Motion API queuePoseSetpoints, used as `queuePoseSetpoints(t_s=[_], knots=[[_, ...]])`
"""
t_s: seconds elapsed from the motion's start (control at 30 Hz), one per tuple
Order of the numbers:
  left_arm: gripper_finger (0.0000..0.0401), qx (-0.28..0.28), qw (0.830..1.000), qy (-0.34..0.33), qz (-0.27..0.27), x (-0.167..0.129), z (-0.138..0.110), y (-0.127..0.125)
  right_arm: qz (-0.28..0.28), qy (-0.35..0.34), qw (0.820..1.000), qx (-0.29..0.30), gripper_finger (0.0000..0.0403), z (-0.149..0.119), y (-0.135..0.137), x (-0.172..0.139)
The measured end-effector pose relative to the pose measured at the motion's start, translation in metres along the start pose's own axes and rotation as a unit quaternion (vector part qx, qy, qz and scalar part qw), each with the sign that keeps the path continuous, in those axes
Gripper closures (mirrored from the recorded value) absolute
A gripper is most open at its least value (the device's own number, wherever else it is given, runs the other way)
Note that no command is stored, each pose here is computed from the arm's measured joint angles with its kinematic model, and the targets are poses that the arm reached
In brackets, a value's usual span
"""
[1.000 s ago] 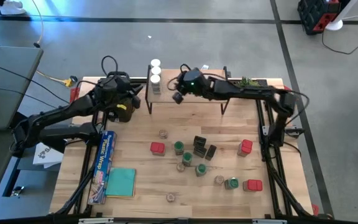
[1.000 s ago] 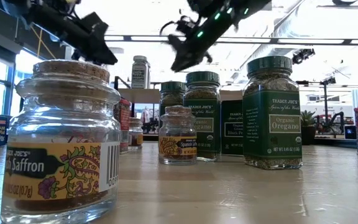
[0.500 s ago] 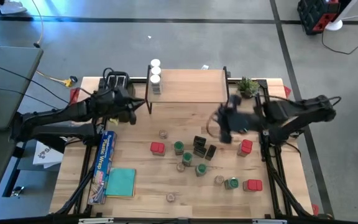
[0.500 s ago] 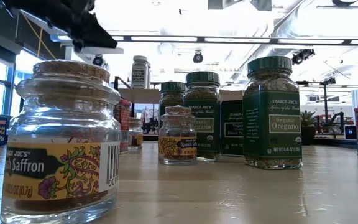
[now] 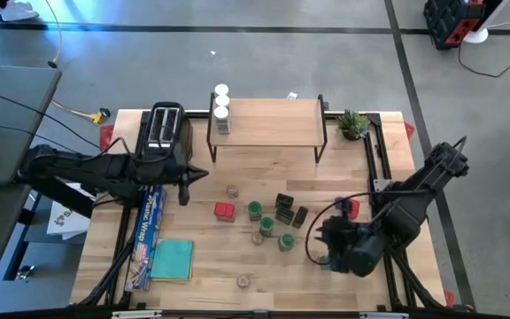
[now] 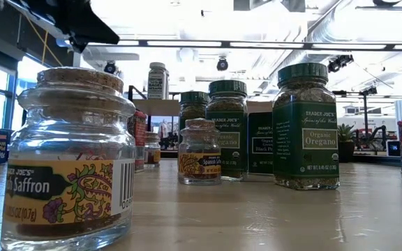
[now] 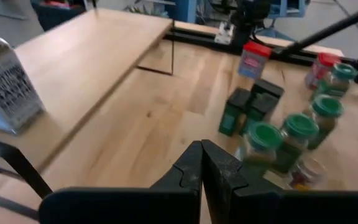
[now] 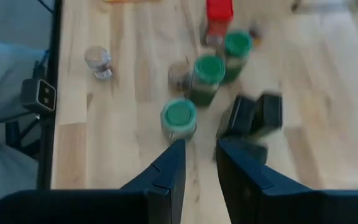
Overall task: Shelf spices
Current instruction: Put the right green seasoning bottle on the shelf
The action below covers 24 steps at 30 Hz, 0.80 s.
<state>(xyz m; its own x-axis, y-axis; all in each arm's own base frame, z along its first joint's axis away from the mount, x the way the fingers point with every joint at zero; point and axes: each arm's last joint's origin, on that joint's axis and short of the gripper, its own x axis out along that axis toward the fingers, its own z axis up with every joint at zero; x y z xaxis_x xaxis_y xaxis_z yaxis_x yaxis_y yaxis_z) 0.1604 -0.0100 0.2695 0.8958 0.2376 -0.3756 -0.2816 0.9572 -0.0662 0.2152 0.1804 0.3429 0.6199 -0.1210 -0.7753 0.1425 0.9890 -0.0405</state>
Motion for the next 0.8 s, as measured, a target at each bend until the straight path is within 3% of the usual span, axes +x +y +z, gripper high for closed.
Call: queuePoseSetpoints(t_s=[0.2, 0.37, 0.63, 0.8], knots=[[0.04, -0.01, 0.999, 0.015, -0.044, -0.007, -0.006, -0.017, -0.003, 0.037, 0.999, 0.035, 0.0303, -0.004, 0.003, 0.007], [0.0401, -0.028, 0.995, 0.039, -0.086, -0.012, -0.014, -0.032, -0.018, 0.032, 0.998, 0.047, 0.0265, 0.001, -0.004, 0.011], [0.0401, -0.028, 0.982, 0.065, -0.173, -0.026, -0.022, -0.055, -0.006, 0.053, 0.998, 0.036, 0.0191, 0.001, -0.006, 0.013], [0.0401, -0.031, 0.979, 0.069, -0.192, -0.032, -0.025, -0.062, -0.001, 0.06, 0.998, 0.015, 0.0179, -0.005, -0.002, 0.009]])
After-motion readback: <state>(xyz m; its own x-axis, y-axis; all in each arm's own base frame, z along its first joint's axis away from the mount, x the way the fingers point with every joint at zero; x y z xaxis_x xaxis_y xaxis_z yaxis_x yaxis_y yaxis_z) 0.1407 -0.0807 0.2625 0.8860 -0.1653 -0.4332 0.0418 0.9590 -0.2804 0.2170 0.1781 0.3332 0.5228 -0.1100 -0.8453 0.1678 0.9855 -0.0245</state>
